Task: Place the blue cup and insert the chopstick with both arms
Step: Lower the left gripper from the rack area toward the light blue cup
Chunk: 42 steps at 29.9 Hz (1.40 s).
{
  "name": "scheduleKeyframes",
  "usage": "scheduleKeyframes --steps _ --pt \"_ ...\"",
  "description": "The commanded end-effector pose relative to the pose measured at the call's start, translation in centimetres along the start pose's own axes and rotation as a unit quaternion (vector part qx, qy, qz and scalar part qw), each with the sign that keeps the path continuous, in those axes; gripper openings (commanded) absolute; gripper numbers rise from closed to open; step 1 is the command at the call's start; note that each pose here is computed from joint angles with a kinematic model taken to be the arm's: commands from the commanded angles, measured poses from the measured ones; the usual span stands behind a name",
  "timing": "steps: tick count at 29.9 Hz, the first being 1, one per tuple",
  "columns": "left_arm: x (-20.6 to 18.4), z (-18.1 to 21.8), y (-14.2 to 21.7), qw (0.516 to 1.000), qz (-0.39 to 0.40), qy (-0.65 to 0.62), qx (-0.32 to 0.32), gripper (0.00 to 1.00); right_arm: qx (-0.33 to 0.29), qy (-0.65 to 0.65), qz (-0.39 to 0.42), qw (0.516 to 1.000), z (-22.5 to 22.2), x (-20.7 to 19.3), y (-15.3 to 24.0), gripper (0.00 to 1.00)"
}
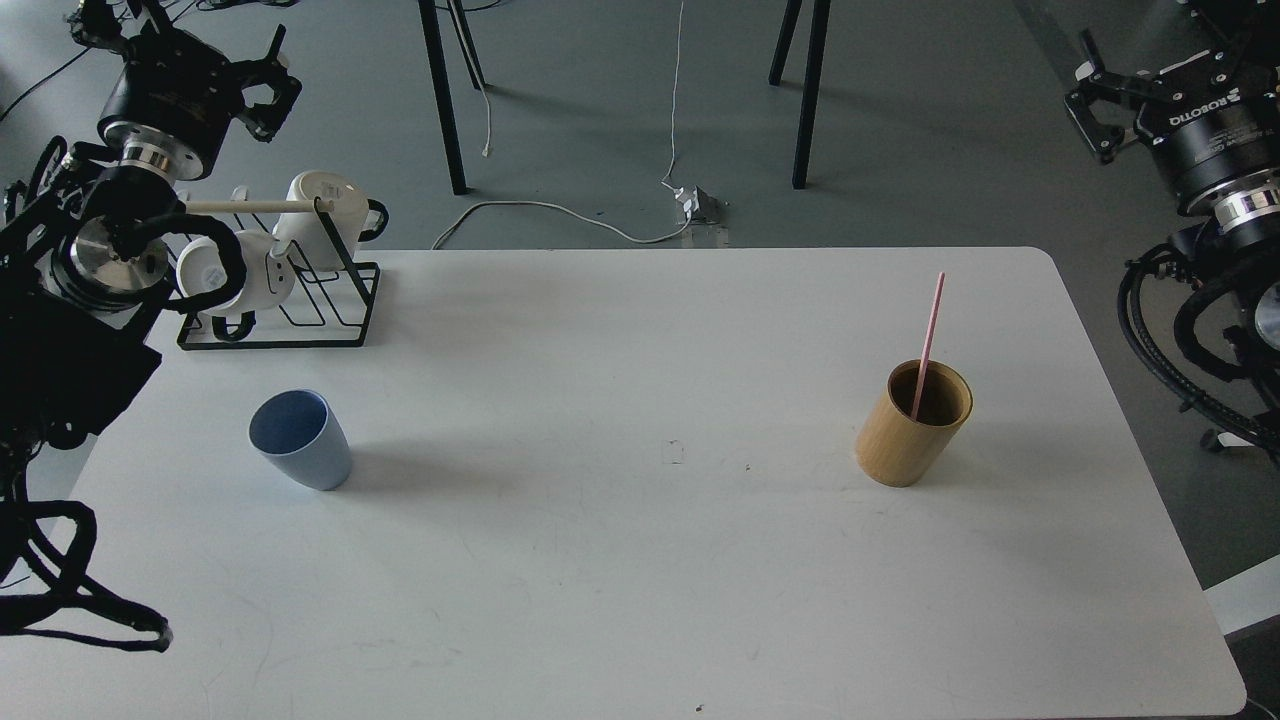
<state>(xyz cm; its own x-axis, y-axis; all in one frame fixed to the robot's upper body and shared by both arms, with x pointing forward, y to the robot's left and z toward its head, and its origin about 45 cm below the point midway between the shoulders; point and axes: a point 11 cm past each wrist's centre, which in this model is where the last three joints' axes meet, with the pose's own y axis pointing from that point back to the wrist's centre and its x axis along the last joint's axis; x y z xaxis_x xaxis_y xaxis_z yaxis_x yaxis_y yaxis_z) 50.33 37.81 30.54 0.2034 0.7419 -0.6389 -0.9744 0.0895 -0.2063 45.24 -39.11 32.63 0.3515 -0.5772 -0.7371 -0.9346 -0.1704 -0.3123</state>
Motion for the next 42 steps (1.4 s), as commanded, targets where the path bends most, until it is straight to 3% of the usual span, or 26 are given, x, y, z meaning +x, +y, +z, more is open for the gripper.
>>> scheduleKeyframes --steps 1,8,13,18,24,32,38,42 --pt "0.5 0.9 0.2 1.000 0.005 0.002 -0.011 1.00 0.005 -0.001 -0.003 1.000 -0.3 -0.2 -0.1 1.00" --pt "-0.3 1.1 -0.1 1.000 -0.006 0.007 -0.013 1.00 0.008 -0.002 -0.004 1.000 -0.4 -0.5 -0.2 1.00" --pt "-4.0 3.0 -0.1 0.997 -0.080 -0.022 0.008 1.00 0.010 -0.004 -0.005 1.000 -0.3 -0.5 -0.2 1.00" --pt "-6.2 6.4 1.1 0.961 -0.145 -0.224 0.067 1.00 0.008 -0.006 -0.005 1.000 0.0 -0.3 -0.1 1.00" --pt "-7.2 8.8 1.6 0.891 -0.176 -0.406 0.102 0.99 0.009 -0.006 -0.004 1.000 0.0 -0.2 0.1 1.00" --pt "-6.6 10.0 7.1 0.754 -0.219 -0.590 0.187 0.97 0.008 -0.006 -0.003 1.000 0.0 -0.1 0.4 1.00" --pt "-6.8 8.1 9.9 0.619 -0.274 -0.696 0.239 0.92 0.006 -0.006 -0.001 1.000 0.2 0.1 0.5 1.00" --pt "-4.2 5.2 11.7 0.532 -0.307 -0.734 0.290 0.91 0.002 -0.006 -0.001 1.000 0.6 0.1 0.5 1.00"
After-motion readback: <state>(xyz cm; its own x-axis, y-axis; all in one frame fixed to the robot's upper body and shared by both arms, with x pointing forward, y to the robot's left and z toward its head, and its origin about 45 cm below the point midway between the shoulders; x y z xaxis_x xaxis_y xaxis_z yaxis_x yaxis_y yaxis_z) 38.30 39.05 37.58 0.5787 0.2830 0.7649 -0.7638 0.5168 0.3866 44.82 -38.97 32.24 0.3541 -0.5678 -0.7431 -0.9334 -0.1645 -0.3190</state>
